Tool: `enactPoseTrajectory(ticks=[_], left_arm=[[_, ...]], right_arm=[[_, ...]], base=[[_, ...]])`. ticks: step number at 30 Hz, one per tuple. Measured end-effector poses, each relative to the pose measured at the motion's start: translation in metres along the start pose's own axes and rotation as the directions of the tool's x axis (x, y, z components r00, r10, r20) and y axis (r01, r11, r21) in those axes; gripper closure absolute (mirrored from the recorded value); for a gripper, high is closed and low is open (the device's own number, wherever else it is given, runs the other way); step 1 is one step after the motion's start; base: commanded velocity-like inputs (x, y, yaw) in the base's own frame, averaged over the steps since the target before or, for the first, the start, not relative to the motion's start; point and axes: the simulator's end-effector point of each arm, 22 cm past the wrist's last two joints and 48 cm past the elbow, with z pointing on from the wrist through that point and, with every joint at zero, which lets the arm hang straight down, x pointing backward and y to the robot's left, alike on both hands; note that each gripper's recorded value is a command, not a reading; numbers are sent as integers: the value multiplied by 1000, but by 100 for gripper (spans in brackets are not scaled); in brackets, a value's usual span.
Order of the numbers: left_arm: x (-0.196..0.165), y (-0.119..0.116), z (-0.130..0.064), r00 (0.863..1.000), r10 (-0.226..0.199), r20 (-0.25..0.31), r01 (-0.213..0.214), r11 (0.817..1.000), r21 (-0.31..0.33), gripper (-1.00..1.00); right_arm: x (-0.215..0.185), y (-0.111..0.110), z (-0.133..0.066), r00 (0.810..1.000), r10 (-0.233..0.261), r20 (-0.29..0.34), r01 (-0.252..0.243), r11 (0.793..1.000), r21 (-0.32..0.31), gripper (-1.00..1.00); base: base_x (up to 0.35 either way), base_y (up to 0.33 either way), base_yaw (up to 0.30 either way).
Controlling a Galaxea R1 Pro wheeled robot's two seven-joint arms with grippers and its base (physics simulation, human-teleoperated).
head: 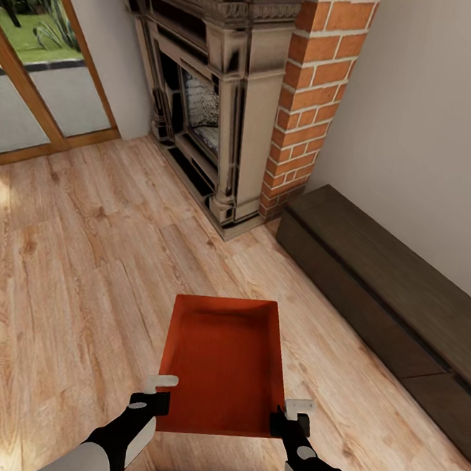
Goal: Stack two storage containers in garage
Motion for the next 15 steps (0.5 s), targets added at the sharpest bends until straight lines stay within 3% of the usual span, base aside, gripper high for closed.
enactPoseTrajectory(ticks=[15], left_arm=[[-1,0,-1,1000,0,1,0,1000,0,100]], right_arm=[[-1,0,-1,1000,0,1,0,1000,1,100]], base=[[0,0,0]])
